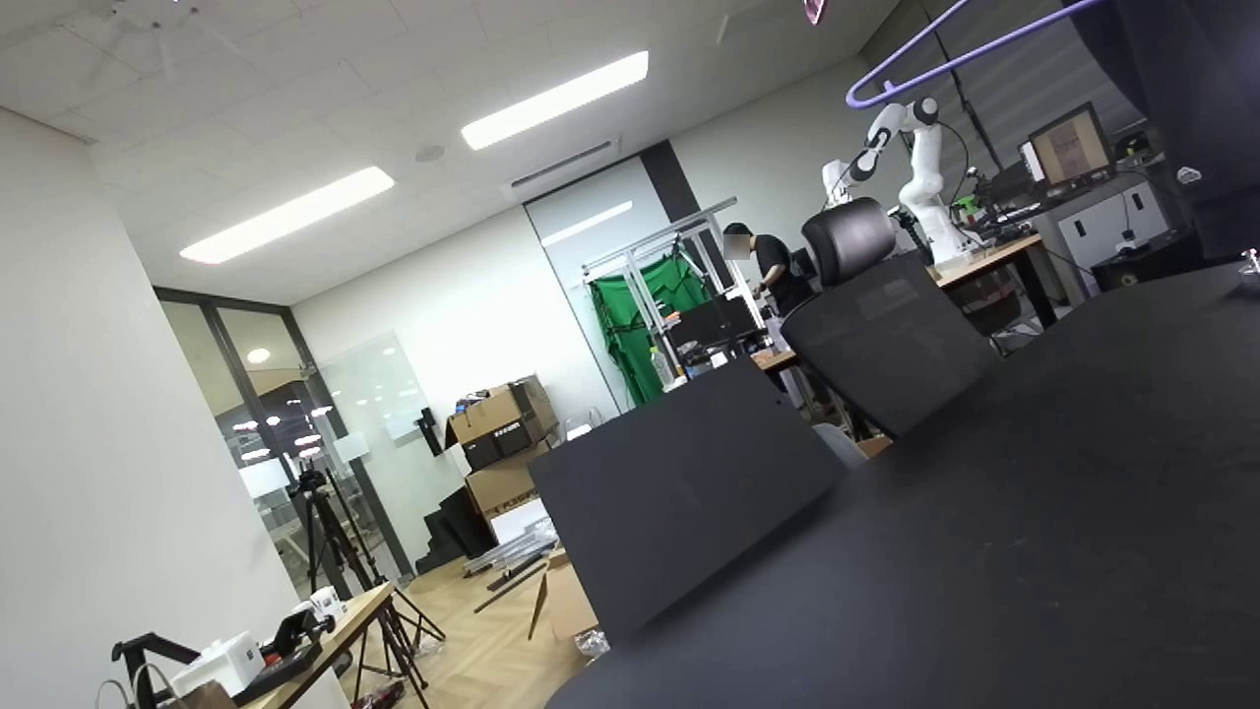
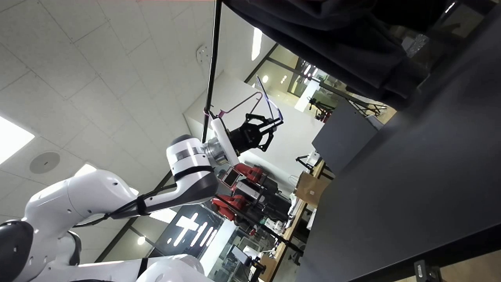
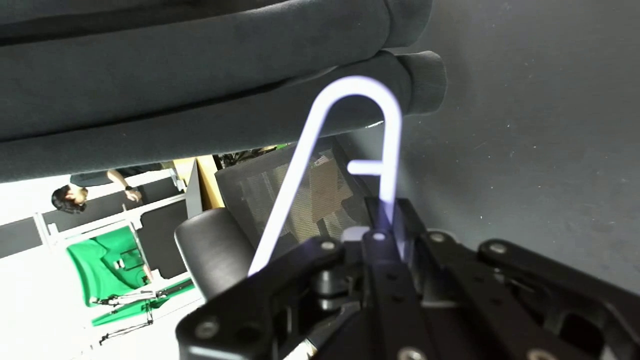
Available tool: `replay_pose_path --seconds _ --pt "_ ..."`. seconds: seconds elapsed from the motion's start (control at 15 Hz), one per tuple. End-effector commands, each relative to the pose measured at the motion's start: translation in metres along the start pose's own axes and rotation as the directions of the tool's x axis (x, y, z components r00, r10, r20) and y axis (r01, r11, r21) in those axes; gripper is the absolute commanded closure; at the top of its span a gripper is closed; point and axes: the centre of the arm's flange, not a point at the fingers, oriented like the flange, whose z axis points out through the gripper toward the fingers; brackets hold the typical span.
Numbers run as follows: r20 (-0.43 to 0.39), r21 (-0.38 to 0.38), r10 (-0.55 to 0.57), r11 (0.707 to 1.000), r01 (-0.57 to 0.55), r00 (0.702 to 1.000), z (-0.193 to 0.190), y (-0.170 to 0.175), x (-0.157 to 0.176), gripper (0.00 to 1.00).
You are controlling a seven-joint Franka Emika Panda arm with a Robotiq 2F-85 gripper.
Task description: Pick up the hanger from the table and hang it on the horizontal support.
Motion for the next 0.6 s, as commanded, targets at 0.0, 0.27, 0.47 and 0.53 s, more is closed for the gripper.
replay_pose_path --seconds 0.0,0.27,0.47,0.53 --pt "0.0 0.0 0.002 1.0 -0.002 1.0 -0.0001 -0.0001 0.0002 0.92" --pt "0.0 0.0 0.007 1.0 -0.007 1.0 -0.0001 -0.0002 0.0003 0.92" --pt "0.098 -0.15 0.034 0.988 -0.019 0.995 -0.0037 -0.0002 -0.0022 0.98" --pt "0.122 -0.188 0.042 0.982 -0.018 0.992 -0.0059 0.001 -0.0034 0.98"
